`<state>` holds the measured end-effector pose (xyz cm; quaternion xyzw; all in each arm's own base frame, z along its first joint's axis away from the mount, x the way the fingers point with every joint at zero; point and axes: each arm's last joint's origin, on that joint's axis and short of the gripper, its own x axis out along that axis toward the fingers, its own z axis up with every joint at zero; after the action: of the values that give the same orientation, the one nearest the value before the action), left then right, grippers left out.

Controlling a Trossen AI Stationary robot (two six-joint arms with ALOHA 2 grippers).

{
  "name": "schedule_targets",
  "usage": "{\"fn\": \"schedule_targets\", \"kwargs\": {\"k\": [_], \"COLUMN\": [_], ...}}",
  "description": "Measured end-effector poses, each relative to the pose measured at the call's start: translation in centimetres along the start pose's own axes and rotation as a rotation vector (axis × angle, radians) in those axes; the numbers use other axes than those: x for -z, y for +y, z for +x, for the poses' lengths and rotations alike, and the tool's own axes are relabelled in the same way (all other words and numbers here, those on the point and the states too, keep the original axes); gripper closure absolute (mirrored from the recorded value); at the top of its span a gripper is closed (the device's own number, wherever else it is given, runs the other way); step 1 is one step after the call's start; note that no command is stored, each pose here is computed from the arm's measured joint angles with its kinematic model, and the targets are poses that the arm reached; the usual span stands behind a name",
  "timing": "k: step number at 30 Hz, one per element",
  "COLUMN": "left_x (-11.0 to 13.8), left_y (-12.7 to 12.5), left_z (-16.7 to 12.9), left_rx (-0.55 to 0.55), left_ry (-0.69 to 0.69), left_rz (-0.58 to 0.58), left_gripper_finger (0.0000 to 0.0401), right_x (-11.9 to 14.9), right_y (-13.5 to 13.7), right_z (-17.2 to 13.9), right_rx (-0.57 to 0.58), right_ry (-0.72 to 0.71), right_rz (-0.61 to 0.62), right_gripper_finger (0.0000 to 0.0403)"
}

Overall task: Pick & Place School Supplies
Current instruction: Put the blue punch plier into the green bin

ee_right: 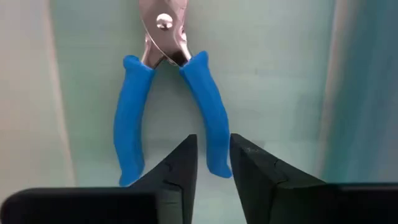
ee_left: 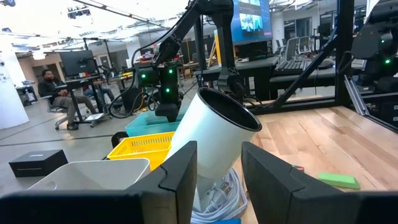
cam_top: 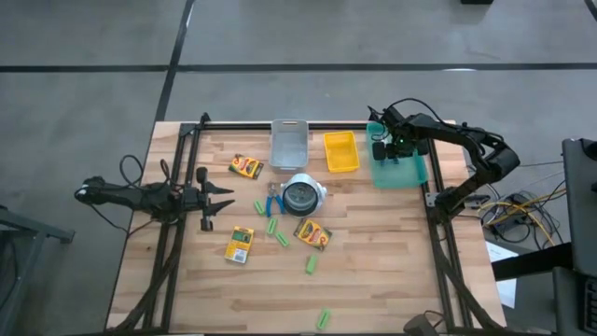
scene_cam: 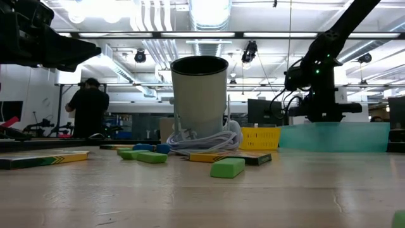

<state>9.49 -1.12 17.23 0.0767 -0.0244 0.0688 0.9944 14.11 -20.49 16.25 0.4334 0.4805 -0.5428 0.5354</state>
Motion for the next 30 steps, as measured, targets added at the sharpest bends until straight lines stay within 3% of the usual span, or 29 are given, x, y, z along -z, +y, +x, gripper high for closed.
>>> {"fn": "schedule_targets", "kwargs": {"k": [11, 20, 25, 30], "left_x": [0.0, 0.0, 0.0, 0.0], "left_y": [0.0, 0.0, 0.0, 0.0], "left_z": [0.0, 0.0, 0.0, 0.0], "left_rx": [0.000, 0.000, 0.000, 0.000], "left_ry": [0.000, 0.000, 0.000, 0.000], "left_rz": [0.000, 0.000, 0.000, 0.000], "left_gripper_finger": [0.0270, 0.0270, 0.0270, 0.0270], "right_x": [0.0, 0.2, 0.4, 0.2], "right_y": [0.0, -0.2, -0.2, -0.4], "right_z": [-0.2, -0.7, -1.7, -4.8], "right_rx": [-0.010, -0.024, -0.092, -0.186], "right_ry": [-0.004, -0.006, 0.010, -0.080], "right_rz": [-0.042, -0.047, -0.050, -0.044], "right_gripper_finger": [0.0275, 0.0279, 0.0280, 0.0288]}}
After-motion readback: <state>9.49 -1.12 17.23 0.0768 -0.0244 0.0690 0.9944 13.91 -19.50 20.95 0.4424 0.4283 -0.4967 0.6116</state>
